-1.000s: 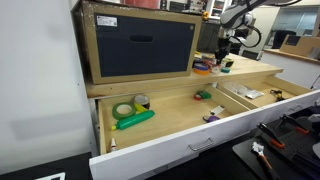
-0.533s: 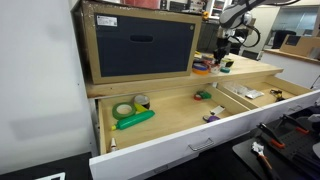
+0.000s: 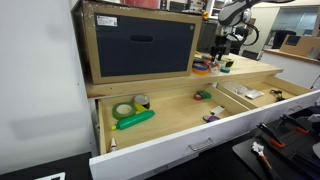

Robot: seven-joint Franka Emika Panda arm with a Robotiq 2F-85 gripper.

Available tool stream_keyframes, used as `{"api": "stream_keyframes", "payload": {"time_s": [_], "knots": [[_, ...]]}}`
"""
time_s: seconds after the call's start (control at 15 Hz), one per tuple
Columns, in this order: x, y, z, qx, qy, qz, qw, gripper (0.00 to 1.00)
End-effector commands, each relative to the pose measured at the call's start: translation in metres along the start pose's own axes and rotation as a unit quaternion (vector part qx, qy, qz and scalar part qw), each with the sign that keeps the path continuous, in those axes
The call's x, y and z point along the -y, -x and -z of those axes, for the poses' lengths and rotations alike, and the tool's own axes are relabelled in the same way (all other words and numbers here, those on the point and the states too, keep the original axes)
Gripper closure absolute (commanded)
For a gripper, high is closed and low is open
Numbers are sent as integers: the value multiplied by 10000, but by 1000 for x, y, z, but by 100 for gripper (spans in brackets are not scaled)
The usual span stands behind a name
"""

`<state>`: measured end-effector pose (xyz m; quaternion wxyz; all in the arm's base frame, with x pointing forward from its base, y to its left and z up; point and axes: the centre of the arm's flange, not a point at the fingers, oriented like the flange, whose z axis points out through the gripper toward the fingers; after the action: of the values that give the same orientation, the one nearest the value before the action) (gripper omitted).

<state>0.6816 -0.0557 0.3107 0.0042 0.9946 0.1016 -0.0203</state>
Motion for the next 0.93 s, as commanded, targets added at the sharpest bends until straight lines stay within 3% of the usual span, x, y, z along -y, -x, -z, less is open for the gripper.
{"api": "stream_keyframes", "payload": {"time_s": [0.0, 0.4, 0.87], "knots": [[18, 9, 17, -83, 6, -152, 9998, 0], [26, 5, 21, -66, -25, -379, 9993, 0], [7, 6, 18, 3, 22, -376, 9993, 0]]}}
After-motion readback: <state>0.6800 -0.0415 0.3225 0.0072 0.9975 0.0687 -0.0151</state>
